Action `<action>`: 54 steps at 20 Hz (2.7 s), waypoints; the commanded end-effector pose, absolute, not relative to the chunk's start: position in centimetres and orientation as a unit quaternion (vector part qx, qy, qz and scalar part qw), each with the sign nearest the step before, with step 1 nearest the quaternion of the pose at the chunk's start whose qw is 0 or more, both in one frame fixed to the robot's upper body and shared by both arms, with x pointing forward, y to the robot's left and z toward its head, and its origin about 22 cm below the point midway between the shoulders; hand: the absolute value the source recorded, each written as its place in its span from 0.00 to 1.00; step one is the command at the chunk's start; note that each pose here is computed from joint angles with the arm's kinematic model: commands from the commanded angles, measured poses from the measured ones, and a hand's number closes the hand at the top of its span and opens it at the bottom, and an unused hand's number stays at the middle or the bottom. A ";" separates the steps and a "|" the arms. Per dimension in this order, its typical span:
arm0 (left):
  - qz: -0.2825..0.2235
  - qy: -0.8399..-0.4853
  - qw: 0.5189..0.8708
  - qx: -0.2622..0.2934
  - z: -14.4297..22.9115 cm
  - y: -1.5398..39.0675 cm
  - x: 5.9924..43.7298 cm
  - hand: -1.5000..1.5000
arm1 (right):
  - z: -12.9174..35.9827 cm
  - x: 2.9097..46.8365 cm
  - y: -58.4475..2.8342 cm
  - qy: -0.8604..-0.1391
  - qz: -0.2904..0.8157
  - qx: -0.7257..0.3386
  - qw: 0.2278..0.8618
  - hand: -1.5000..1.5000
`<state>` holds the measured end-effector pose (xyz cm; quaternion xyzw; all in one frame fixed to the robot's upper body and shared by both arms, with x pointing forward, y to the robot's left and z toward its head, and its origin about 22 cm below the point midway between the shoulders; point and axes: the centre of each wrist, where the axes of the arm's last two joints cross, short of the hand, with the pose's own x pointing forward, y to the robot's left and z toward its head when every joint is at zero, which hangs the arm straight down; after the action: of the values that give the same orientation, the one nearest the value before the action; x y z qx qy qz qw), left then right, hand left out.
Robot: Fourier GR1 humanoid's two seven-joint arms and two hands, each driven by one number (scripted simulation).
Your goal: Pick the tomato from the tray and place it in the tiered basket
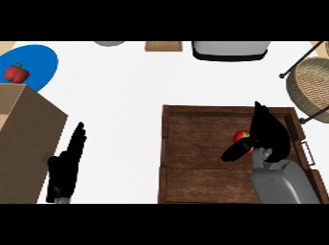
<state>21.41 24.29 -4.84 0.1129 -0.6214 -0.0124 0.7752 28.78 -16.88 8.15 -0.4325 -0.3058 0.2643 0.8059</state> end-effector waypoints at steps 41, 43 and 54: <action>-0.003 -0.603 0.787 0.129 -4.9 25.5 21.3 0.50 | 4.0 25.8 -29.5 -0.139 0.008 -0.564 0.814 1.00; 0.003 -0.606 0.786 0.123 -5.2 24.8 20.9 0.50 | 6.9 25.0 -27.5 -0.168 -0.022 -0.580 0.797 1.00; -0.002 -0.600 0.791 0.121 -5.2 24.4 20.3 0.50 | 21.7 21.0 -24.6 -0.302 -0.161 -0.696 0.631 1.00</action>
<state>20.83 24.79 -4.81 0.1202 -0.6156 -0.0025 0.7788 23.20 -25.99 16.86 -0.6648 -0.3425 -0.1058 0.6554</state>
